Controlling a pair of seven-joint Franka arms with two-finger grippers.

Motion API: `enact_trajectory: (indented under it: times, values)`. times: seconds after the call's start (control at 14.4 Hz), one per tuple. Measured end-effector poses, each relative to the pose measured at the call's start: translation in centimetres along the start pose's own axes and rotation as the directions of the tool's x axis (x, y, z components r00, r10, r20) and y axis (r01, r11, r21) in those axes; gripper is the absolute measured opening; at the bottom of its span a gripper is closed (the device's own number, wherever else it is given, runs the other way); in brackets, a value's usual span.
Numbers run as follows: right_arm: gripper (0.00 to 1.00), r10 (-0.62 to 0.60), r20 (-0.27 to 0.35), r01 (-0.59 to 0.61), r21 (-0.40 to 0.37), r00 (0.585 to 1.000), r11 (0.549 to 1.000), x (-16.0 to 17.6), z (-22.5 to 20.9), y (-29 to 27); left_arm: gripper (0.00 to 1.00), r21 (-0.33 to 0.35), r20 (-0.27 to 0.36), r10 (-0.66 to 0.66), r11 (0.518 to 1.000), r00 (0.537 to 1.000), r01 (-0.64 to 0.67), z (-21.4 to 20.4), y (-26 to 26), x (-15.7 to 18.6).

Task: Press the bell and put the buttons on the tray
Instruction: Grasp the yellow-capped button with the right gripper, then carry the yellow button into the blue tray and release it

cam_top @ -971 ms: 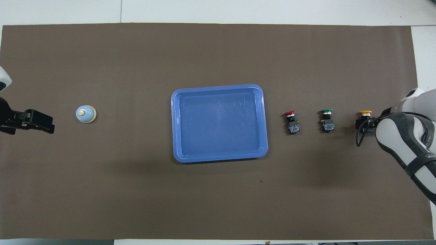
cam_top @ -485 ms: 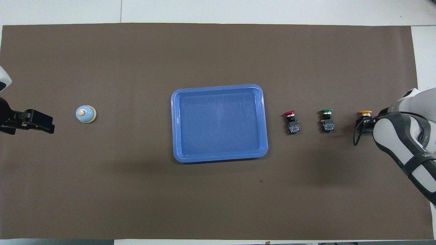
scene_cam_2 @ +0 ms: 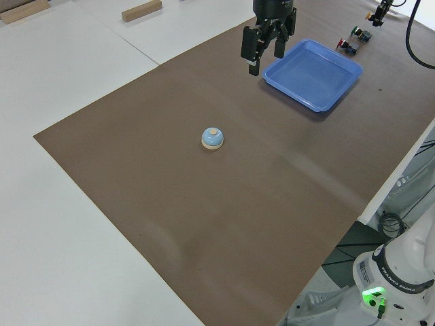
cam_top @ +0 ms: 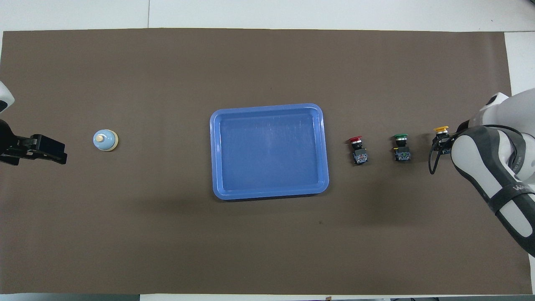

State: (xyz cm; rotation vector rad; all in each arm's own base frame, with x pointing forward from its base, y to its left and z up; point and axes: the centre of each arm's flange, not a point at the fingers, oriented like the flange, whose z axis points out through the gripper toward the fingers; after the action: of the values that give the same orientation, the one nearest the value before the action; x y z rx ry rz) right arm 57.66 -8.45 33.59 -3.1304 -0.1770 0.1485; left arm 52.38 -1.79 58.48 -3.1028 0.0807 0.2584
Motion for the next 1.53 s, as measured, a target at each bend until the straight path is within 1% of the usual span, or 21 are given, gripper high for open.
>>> enact_trajectory:
  times: [0.07, 0.21, 0.35, 0.49, 0.62, 0.76, 0.83, 0.97, 1.11, 1.39, 1.53]
  values:
    - [0.41, -0.012, 0.007, 0.012, -0.004, 1.0, 1.0, 1.0, -1.9, -2.5, 1.0, 0.0, 0.0, 0.0, 1.0, 1.0, 0.0, 0.0, 0.0, 0.0]
    - [0.41, 0.005, 0.017, -0.004, -0.014, 1.0, 1.0, 2.3, -4.8, -8.3, 1.0, 0.0, 0.0, 0.0, 1.0, 1.0, 0.0, 0.0, 0.0, 0.0]
    - [0.41, 0.055, 0.02, -0.054, -0.028, 0.998, 0.998, 2.8, -6.1, -15.5, 1.0, 0.0, 0.0, 0.0, 1.0, 1.0, 0.0, 0.0, 0.0, 0.0]
    - [0.41, 0.118, 0.015, -0.118, -0.041, 0.993, 0.992, 2.3, -6.0, -23.1, 1.0, 0.0, 0.0, 0.0, 1.0, 1.0, 0.0, 0.0, 0.0, 0.0]
    - [0.41, 0.176, 0.011, -0.175, -0.052, 0.984, 0.983, 0.9, -5.5, -30.5, 1.0, 0.0, 0.0, 0.0, 1.0, 1.0, 0.0, 0.0, 0.0, 0.0]
    - [0.41, 0.206, 0.0, -0.206, -0.05, 0.978, 0.977, -0.4, -4.5, -36.0, 1.0, 0.0, 0.0, 0.0, 1.0, 1.0, 0.0, 0.0, 0.0, 0.0]
    - [0.41, 0.211, 0.0, -0.211, -0.044, 0.977, 0.976, -0.8, -3.8, -37.6, 1.0, 0.0, 0.0, 0.0, 1.0, 1.0, 0.0, 0.0, 0.0, 0.0]
    - [0.41, 0.21, -0.005, -0.211, -0.033, 0.978, 0.977, -0.9, -1.8, -38.6, 1.0, 0.0, 0.0, 0.0, 1.0, 1.0, 0.0, 0.0, 0.0, 0.0]
    - [0.41, 0.215, -0.008, -0.215, -0.031, 0.977, 0.976, -0.9, 0.1, -38.3, 1.0, 0.0, 0.0, 0.0, 1.0, 1.0, 0.0, 0.0, 0.0, 0.0]
    - [0.41, 0.212, -0.015, -0.212, -0.025, 0.977, 0.977, -1.0, 1.6, -38.1, 1.0, 0.0, 0.0, 0.0, 1.0, 1.0, 0.0, 0.0, 0.0, 0.0]
    - [0.41, 0.191, -0.023, -0.191, -0.02, 0.981, 0.981, -1.2, 2.4, -38.0, 1.0, 0.0, 0.0, 0.0, 1.0, 1.0, 0.0, 0.0, 0.0, 0.0]
